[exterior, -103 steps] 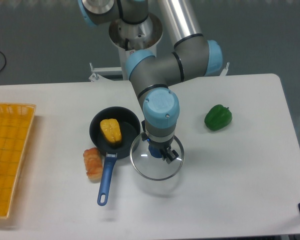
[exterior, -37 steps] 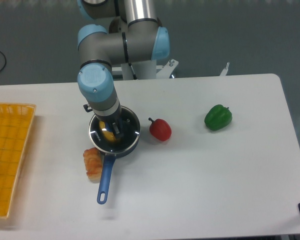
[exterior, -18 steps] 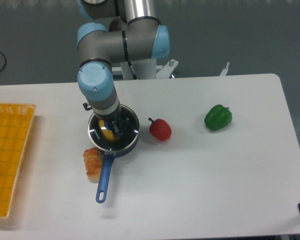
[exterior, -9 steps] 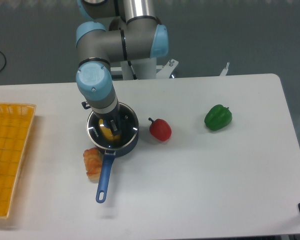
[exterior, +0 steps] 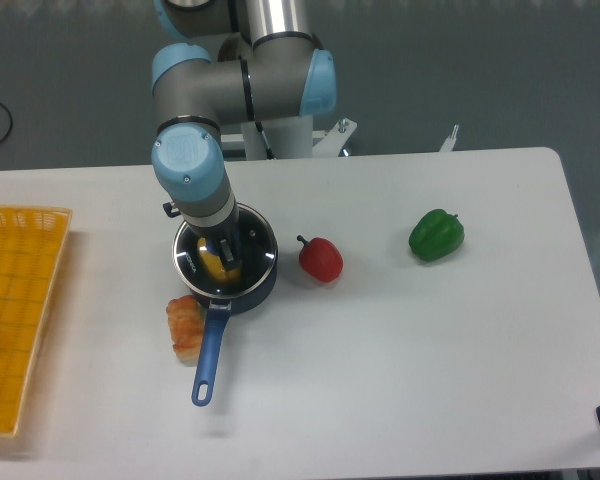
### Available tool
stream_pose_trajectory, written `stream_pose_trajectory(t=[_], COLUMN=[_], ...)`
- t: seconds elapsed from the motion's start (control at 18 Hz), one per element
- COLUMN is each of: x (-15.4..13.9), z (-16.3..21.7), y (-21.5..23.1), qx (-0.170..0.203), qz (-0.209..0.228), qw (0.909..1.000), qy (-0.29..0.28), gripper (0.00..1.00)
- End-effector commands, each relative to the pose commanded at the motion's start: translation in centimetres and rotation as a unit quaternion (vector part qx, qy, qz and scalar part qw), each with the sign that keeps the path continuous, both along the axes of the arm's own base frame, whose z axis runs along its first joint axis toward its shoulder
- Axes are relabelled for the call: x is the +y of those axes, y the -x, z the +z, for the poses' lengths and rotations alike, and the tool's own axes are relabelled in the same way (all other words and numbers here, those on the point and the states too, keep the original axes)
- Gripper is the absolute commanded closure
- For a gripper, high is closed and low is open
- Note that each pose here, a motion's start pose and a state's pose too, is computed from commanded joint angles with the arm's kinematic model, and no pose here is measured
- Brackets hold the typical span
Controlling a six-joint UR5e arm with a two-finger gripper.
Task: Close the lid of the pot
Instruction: 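Lower the glass lid onto the saucepan rim and settle it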
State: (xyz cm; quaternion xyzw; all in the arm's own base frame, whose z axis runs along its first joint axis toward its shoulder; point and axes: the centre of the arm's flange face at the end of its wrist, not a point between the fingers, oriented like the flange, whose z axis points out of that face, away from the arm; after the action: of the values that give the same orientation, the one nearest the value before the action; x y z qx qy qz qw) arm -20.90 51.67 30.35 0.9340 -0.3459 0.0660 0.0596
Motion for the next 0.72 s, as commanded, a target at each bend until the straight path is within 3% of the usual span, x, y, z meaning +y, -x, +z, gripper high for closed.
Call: stream_pose_trajectory(t=[0.72], x=[0.21], z=[-0.06], y=[0.02], qx=[0.004], qz=[-0.001], qw=[1.0], qy=[0.0], gripper=[0.4])
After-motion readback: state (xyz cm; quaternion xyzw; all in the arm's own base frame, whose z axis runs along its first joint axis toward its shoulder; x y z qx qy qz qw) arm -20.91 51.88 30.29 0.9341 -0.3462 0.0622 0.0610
